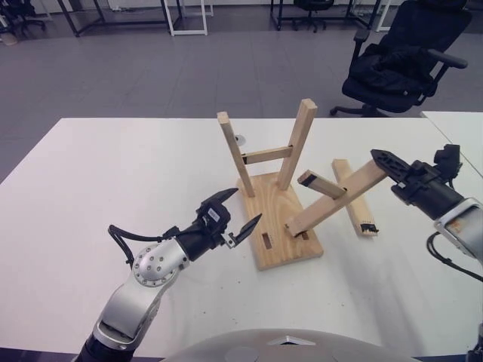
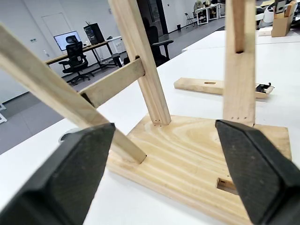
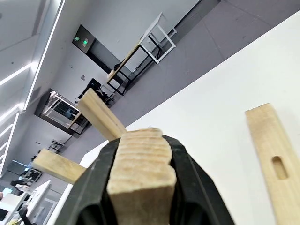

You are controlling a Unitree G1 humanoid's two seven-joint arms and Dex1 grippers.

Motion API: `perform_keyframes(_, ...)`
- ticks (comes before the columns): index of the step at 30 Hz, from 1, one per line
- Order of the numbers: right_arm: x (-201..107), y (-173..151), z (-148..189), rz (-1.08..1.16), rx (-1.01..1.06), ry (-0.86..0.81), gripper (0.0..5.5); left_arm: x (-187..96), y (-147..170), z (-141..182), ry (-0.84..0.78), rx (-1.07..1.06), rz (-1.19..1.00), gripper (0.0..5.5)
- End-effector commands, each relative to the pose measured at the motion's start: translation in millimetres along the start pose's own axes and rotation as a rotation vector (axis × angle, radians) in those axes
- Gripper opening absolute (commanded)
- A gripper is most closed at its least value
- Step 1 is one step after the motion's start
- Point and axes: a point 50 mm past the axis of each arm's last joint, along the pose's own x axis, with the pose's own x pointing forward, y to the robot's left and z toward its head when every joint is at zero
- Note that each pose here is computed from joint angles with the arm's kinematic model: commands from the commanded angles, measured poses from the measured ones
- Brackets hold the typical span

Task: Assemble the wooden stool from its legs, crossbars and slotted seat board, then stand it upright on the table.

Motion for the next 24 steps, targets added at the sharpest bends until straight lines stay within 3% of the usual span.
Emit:
perform_keyframes(1,-5.1,-9.5,8.8,-0.020,-0.081,0.021,1.03,-3.0,4.3,-13.0,0.042,0.015,0.059,4.58)
perform_keyframes(7,-6.7,-13.8,4.1,-0.036,-0.163,0.053,1.03,-1.6,4.2,-17.9,0.047,0.022,0.075,5.40)
perform_keyframes(17,0.6,-6.8,3.8,-0.056,-0.381,0.051,1.07,1.2,2.9,-13.5,0.012,0.016,0.098,5.40)
perform_keyframes(24,2.5,25.3,-39.2,-0.004,-0.494,0.062,1.07,7.5,1.2,-8.2,-0.028,-0.017,0.129,5.40)
